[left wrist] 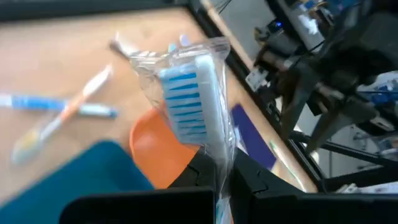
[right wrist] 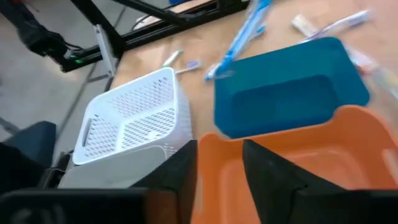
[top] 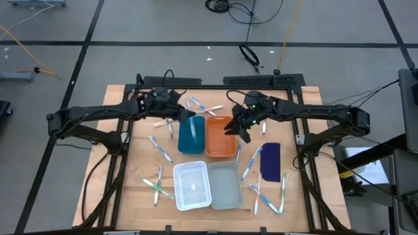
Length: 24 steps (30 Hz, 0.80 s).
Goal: Pick & Place Toothbrushes
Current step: Put the blue toothbrush into the blue bin
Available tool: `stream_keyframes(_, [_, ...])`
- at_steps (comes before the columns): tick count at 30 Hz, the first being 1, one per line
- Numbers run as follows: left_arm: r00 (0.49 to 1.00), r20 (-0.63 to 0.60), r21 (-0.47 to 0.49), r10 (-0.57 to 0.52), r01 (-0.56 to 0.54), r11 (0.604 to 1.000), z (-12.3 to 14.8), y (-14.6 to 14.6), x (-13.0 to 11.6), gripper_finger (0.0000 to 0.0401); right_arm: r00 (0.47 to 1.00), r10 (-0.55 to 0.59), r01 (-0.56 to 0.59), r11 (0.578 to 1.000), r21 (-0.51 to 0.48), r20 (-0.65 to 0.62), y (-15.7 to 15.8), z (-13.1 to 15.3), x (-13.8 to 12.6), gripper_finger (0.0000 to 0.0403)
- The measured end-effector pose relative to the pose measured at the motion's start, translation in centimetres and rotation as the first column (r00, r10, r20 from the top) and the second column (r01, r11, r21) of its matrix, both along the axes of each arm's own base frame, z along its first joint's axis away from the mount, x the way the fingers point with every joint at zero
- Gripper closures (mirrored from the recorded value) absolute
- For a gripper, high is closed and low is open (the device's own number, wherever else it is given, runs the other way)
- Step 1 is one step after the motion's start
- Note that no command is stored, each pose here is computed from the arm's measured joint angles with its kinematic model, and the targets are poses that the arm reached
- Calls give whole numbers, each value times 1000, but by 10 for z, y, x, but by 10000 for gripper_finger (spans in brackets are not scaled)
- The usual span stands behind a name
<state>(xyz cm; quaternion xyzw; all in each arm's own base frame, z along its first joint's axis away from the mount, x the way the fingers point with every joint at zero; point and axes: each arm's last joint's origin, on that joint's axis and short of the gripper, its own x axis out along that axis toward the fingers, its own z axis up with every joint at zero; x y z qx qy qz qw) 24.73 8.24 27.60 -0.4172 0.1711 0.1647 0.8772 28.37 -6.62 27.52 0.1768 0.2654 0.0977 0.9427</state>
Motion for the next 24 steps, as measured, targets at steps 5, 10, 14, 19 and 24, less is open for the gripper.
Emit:
stream_keyframes(5, [999, -40, -122, 25, -30, 992, -6, -1, -1, 398, 999, 10, -9, 1000, -29, 31, 1, 6, -3, 362])
stream_keyframes(10, [993, -111, -188, 46, -66, 980, -13, -2, -3, 398, 999, 16, -14, 999, -37, 30, 1, 6, -4, 395])
stream_keyframes(14, [967, -251, -198, 49, -101, 975, -11, -4, -10, 398, 999, 15, -14, 999, -37, 30, 1, 6, -4, 396])
stream_keyframes(19, [921, -387, -86, 45, -84, 993, 9, -1, -4, 398, 999, 24, -22, 998, -53, 35, 1, 6, -4, 400])
stream_keyframes(24, [855, -517, -13, -45, 44, 999, 19, 7, 20, 398, 999, -6, 12, 992, -128, 44, -2, 6, -4, 402])
